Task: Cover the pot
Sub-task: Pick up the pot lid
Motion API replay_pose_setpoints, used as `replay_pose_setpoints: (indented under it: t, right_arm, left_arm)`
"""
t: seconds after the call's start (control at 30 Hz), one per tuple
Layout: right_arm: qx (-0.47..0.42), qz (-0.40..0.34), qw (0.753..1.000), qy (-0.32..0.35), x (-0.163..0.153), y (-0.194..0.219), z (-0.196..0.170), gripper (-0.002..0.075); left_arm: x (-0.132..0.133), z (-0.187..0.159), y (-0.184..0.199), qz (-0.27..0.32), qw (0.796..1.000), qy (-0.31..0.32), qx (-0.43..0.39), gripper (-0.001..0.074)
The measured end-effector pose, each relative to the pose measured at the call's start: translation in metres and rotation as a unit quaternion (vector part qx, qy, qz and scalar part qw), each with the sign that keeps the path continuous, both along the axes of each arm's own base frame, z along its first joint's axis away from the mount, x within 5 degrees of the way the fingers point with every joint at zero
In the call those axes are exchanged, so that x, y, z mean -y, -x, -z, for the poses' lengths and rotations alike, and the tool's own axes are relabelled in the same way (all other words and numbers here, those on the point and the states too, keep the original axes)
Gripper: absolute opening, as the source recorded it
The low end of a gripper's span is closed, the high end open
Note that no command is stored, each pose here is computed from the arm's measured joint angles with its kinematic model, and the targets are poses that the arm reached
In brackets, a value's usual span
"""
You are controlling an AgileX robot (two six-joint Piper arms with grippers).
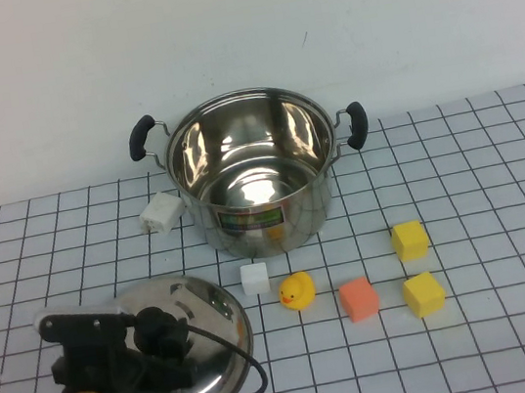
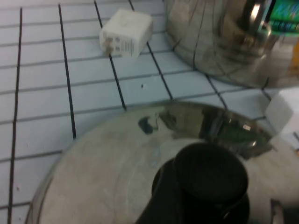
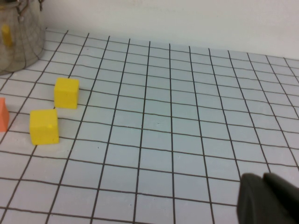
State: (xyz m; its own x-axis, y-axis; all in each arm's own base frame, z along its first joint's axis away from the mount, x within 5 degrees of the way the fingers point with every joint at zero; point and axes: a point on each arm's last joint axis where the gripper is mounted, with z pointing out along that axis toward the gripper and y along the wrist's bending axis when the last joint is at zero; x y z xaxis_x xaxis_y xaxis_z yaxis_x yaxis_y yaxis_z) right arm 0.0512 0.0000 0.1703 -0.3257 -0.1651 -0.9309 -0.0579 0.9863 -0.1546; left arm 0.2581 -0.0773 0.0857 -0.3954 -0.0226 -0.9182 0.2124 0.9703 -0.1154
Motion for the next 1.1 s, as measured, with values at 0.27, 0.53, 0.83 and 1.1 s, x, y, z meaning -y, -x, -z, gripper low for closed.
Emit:
replay_pose_setpoints:
  t: [0.27, 0.53, 0.83, 1.1]
  right_arm:
    - [0.0, 0.0, 1.0, 0.0, 0.0, 0.0, 0.0, 0.0009]
    - [0.0, 0.0, 1.0, 0.0, 0.0, 0.0, 0.0, 0.0009]
    - [0.0, 0.0, 1.0, 0.0, 0.0, 0.0, 0.0, 0.0009]
    - [0.0, 0.0, 1.0, 0.0, 0.0, 0.0, 0.0, 0.0009]
  left_arm:
    - [0.0, 0.021, -0.008, -0.028, 0.999, 0.024, -0.032, 0.0619]
    - [0.007, 0.02, -0.031, -0.04, 0.997, 0.057, -0.01, 0.0611]
    - [0.0, 0.032, -0.036, -0.092, 0.994, 0.062, -0.018, 0.0586]
    - [0.002, 0.038, -0.035, -0.071, 0.996, 0.055, -0.007, 0.0517]
